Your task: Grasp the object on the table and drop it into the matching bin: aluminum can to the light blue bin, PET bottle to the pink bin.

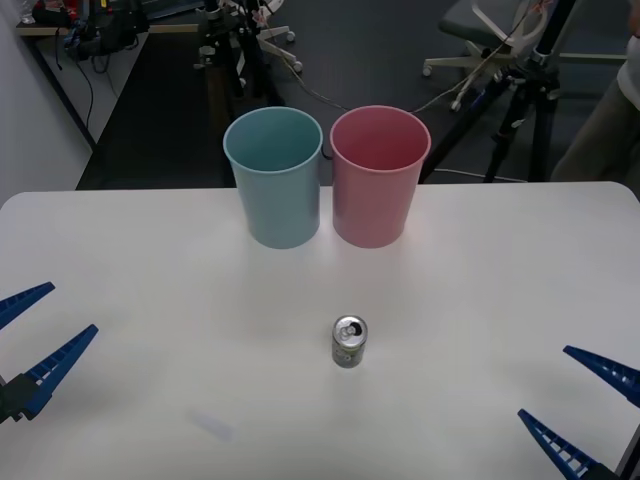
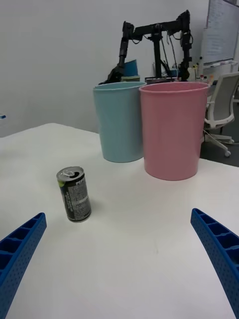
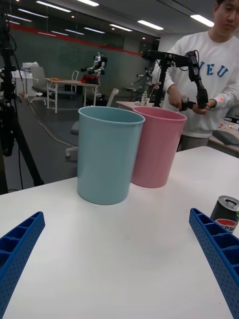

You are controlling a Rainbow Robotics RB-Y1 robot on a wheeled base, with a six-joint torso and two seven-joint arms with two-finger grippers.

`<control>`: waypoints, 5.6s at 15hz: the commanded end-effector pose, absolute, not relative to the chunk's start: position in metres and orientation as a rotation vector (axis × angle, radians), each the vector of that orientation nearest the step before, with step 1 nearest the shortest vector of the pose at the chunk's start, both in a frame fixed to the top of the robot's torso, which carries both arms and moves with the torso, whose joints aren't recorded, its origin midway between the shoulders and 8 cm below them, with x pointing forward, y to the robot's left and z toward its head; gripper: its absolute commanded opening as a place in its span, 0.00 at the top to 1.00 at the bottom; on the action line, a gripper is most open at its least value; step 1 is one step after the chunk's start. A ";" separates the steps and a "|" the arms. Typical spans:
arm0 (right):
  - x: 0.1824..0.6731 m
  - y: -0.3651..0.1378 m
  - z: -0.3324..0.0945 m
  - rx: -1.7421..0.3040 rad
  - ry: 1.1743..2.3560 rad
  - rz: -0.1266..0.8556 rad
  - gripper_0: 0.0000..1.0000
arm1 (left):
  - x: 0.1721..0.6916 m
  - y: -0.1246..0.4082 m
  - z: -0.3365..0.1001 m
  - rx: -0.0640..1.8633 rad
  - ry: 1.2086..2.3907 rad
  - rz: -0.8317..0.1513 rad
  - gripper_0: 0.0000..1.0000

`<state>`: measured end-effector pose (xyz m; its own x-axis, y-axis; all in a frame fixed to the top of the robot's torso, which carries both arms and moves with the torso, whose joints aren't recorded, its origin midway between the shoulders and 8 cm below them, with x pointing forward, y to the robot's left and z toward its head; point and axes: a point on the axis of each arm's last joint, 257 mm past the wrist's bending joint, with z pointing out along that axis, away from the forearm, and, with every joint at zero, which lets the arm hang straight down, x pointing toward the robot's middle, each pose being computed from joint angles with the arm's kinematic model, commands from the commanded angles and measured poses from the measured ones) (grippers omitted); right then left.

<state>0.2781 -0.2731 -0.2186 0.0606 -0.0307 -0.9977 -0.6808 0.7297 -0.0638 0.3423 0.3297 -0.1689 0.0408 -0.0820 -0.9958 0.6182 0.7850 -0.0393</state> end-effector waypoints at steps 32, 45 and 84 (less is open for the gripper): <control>0.347 -0.104 -0.312 -0.651 1.460 0.526 0.00 | 0.342 0.330 -0.169 0.465 1.441 -0.567 0.00; 0.386 -0.053 -0.319 -0.666 1.522 0.462 0.00 | 0.342 0.330 -0.169 0.465 1.441 -0.567 0.00; 0.416 -0.026 -0.294 -0.644 1.519 0.443 1.00 | 0.342 0.330 -0.169 0.465 1.441 -0.567 0.00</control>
